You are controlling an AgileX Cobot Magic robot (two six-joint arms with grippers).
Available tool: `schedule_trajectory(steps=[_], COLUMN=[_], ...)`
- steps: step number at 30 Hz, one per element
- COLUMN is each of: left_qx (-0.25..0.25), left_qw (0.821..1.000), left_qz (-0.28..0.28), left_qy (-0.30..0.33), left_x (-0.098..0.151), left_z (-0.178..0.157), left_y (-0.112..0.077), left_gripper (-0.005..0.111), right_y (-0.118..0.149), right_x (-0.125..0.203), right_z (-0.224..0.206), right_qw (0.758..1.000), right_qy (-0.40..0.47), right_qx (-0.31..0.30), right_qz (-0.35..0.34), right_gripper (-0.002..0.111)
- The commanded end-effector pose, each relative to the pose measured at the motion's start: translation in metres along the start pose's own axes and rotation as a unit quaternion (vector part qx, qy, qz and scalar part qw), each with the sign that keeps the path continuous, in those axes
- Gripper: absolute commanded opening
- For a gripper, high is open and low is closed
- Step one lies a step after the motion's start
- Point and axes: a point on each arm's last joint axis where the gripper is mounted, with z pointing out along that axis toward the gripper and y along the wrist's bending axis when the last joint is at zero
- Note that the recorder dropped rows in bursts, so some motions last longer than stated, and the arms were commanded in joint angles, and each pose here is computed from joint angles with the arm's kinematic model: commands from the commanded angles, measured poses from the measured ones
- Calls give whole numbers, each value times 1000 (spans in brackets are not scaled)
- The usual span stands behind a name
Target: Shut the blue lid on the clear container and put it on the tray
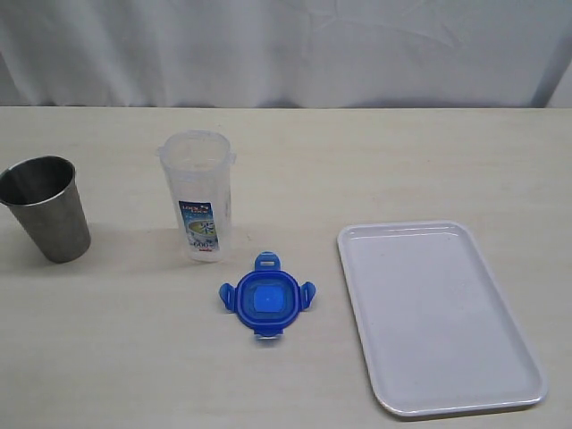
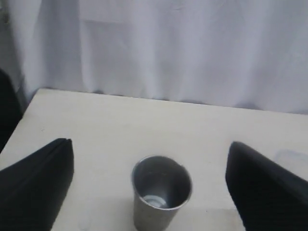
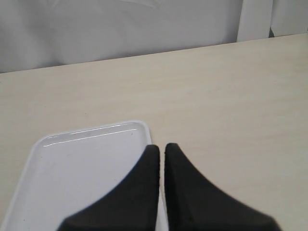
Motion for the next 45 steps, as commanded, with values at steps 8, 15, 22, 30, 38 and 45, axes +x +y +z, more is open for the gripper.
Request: schedule_trajectory(steps=[8, 15, 22, 30, 38, 45], left_qx=[-128, -14, -5, 25, 46, 60], left_qw=[987, 989, 994, 997, 995, 995], left_qz=[-80, 14, 27, 59, 68, 65], left_qy=[-56, -144, -102, -51, -58, -36], left_x=[-6, 10, 36, 108, 130, 155], left_z=[0, 15, 25, 69, 93, 119], left_y=[15, -18, -18, -14, -15, -13], left_gripper=[86, 86, 86, 86, 86, 86], right_y=[0, 0, 0, 0, 0, 0], right_x=[1, 1, 1, 1, 1, 1], right_z=[0, 0, 0, 0, 0, 0], right_qw=[1000, 1000, 1000, 1000, 1000, 1000], right_qy=[1, 1, 1, 1, 1, 1], right_qx=[-1, -1, -1, -1, -1, -1], right_qz=[0, 0, 0, 0, 0, 0], right_gripper=[4, 4, 4, 4, 4, 4])
